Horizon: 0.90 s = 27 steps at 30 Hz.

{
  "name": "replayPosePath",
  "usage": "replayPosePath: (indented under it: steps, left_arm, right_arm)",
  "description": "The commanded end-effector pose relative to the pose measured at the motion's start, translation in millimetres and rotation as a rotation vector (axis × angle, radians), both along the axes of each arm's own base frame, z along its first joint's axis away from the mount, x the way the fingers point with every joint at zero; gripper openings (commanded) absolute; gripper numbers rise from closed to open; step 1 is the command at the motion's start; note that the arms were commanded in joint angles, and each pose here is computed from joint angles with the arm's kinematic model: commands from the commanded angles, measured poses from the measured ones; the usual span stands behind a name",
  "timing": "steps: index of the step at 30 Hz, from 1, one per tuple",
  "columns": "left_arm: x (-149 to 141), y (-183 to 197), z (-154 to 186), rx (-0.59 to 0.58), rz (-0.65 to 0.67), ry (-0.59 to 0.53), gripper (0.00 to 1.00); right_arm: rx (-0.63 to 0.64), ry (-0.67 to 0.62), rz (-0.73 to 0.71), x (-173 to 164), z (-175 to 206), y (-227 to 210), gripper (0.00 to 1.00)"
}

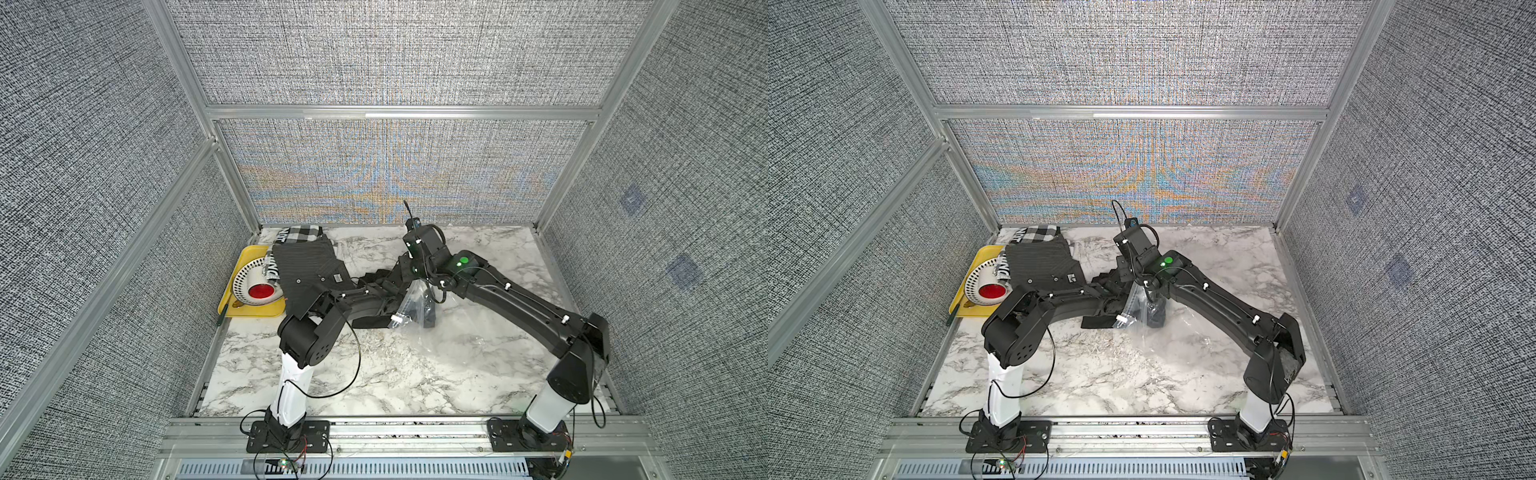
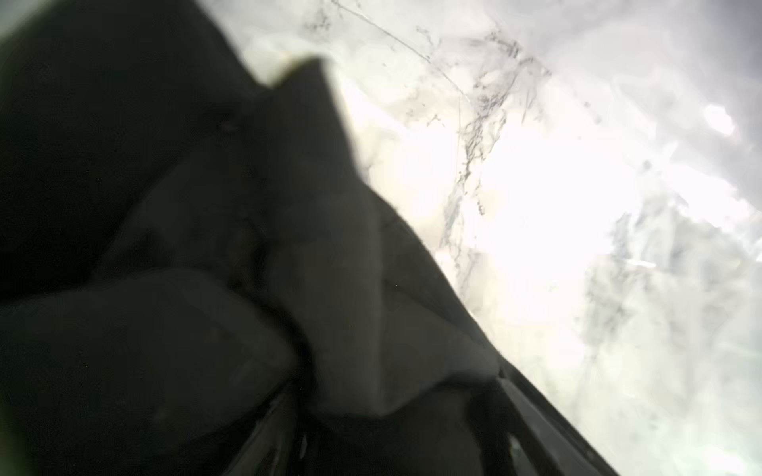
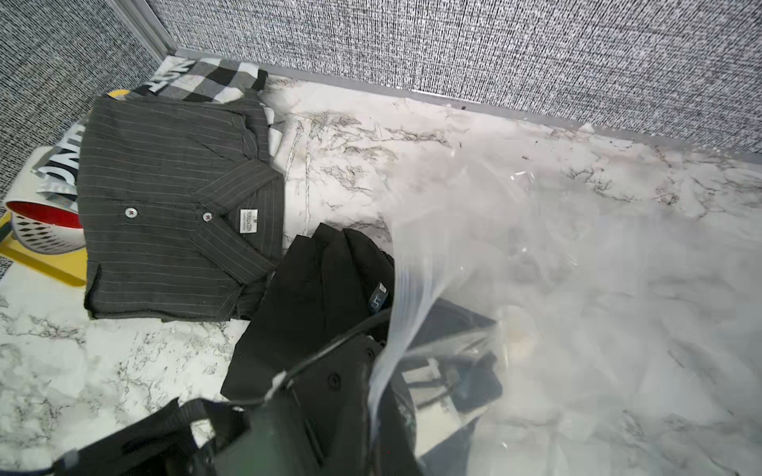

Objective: Place the folded shirt into the vacuum bag
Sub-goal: Place the shirt in the vacuum bag.

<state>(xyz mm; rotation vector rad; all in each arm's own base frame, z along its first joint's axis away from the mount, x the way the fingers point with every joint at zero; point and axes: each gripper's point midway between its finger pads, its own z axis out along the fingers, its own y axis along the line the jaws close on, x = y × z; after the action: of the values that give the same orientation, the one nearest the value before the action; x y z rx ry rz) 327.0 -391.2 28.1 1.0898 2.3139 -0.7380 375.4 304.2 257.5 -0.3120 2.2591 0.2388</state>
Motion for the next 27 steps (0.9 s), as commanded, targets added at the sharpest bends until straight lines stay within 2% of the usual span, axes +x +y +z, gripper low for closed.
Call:
replayPosePath:
  steps: [1,7,10,12,15,18,24,27]
  left_arm:
    - [7.3,14.7,-21.4,0.184,0.003,-0.095,0.81]
    - [22.3,23.5,-33.7,0.315,0.073,-0.148,0.85]
    - [29.9,29.4,-42.0,0.359,0.122,-0.157,0.81]
    - [30.3,27.6,-45.8,0.357,0.134,-0.141,0.63]
    - [28.9,22.6,-49.4,0.334,0.144,-0.112,0.22]
    - [27.0,18.4,-44.8,0.298,0.147,-0.089,0.02]
    - [22.5,16.7,-35.0,0.251,0.143,-0.053,0.00]
    - [21.4,19.7,-32.3,0.220,0.146,0.006,0.00]
  right_arm:
    - [0.054,0.016,0.034,-5.2,2.5,15.4,0.00]
    - [-0.010,0.042,0.011,-22.4,-13.3,20.6,0.00]
    - [-0.047,0.062,-0.011,-33.2,-29.4,21.3,0.00]
    - [-0.065,0.074,-0.024,-38.9,-38.0,22.1,0.00]
    - [-0.094,0.072,-0.061,-43.5,-41.1,17.9,0.00]
    - [-0.106,0.038,-0.099,-44.4,-29.3,10.1,0.00]
    - [-0.104,-0.034,-0.151,-47.0,2.6,-5.3,0.00]
    - [-0.101,-0.082,-0.141,-53.4,13.9,-4.7,0.00]
